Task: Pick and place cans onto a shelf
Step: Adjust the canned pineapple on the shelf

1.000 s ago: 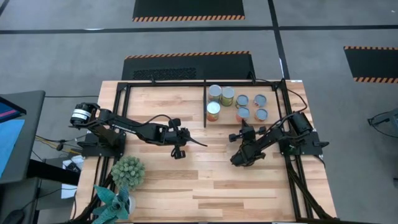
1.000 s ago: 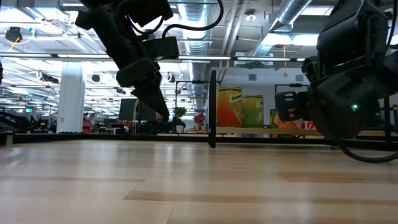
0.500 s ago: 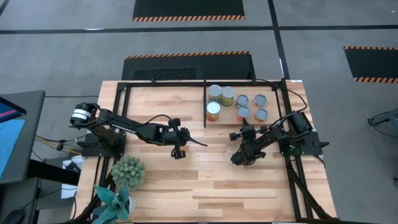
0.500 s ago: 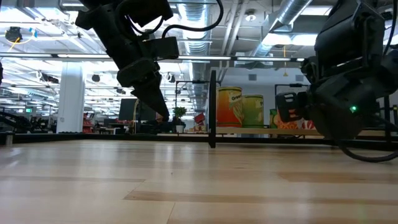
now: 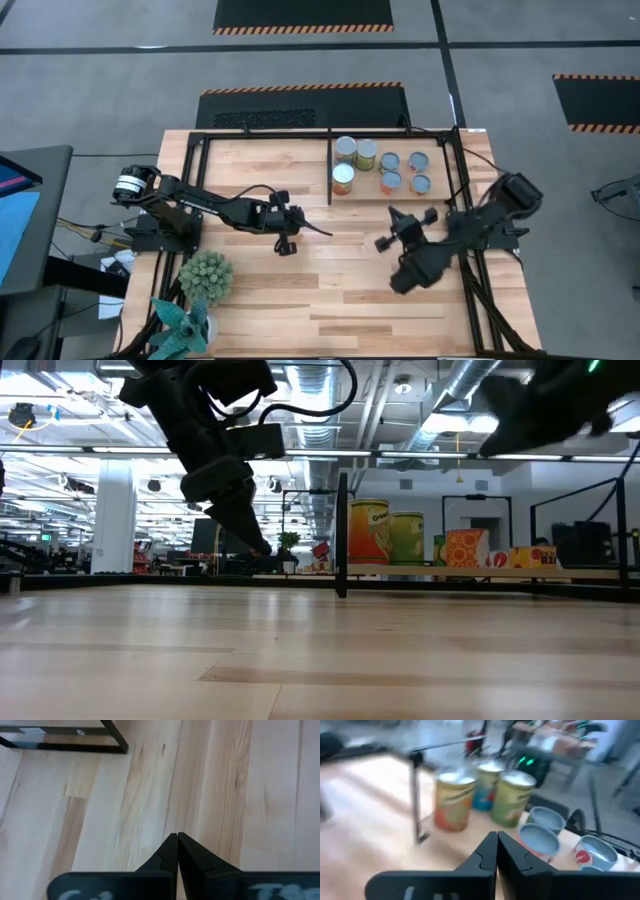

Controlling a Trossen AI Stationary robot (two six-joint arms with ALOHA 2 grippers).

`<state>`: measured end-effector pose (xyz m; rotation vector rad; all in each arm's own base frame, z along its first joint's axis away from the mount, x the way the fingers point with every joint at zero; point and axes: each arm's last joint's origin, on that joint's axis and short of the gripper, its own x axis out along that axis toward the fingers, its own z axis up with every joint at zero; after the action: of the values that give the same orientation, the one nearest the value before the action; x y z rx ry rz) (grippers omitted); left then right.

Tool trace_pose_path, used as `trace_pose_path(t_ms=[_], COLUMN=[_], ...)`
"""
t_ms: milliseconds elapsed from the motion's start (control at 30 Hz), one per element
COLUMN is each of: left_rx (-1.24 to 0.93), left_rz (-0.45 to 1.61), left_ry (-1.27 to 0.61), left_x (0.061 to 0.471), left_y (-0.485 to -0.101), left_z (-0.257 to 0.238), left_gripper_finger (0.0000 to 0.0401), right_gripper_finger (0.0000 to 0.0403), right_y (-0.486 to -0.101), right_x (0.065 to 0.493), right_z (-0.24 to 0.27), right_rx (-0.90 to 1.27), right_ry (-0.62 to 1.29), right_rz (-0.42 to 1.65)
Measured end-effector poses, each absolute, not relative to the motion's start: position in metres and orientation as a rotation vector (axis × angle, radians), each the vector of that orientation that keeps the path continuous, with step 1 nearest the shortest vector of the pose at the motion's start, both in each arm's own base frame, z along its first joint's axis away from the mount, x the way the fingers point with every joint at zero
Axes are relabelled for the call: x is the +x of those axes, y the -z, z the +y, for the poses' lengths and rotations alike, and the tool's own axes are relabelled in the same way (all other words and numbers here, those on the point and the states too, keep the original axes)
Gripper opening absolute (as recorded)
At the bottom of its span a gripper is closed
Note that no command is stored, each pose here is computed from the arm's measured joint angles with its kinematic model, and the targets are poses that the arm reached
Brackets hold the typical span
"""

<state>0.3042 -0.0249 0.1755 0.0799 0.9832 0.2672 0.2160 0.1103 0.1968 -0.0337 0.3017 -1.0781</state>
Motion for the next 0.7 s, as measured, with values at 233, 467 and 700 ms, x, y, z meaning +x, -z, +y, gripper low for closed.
trace_pose_path(t_ms=[233, 467, 700], left_rx=[0.075, -0.161, -0.195], left_rz=[1.007, 1.111, 1.268], left_ry=[-0.272, -0.151, -0.261], left_x=[0.302, 0.296, 0.278], left_y=[-0.174, -0.170, -0.165], left_z=[-0.025, -0.030, -0.031], left_gripper_finger=[0.0000, 0.0000, 0.0000], right_gripper_finger=[0.0028, 0.0030, 0.0030], right_y=[-0.239, -0.247, -0.235], right_x=[0.200, 0.177, 0.137], right_z=[0.139, 0.161, 0.186], right_rx=[-0.031, -0.078, -0.287], right_ry=[0.880, 0.694, 0.498], right_rz=[0.639, 0.694, 0.548])
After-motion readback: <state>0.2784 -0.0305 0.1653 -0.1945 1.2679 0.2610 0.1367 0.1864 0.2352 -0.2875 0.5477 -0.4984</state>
